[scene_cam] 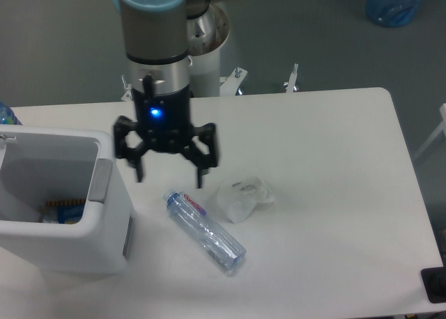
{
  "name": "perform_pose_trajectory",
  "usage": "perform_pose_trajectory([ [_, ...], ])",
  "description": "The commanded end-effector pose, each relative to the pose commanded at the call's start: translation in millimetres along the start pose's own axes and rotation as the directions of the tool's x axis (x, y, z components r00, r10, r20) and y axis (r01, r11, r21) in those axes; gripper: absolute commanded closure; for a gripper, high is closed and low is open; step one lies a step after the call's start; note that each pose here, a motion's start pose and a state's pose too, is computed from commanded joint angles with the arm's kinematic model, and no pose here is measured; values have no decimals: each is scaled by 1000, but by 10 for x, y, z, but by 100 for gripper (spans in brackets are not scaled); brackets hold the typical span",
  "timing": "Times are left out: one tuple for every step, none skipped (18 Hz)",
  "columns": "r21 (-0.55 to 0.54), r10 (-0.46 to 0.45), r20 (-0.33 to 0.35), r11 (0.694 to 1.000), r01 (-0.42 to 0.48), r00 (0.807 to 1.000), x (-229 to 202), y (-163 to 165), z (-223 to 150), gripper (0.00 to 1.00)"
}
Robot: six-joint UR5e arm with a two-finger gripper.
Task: Open the trash can
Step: 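Raise the gripper away from the opened trash can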
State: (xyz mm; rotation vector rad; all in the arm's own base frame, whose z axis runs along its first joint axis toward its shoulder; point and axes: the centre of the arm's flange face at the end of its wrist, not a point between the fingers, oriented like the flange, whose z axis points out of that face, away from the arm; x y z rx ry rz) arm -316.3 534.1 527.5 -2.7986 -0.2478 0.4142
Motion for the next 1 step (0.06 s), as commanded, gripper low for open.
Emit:
perform_pose_trajectory([
  [-18,1,-2,1000,-1,1000,-103,61,36,0],
])
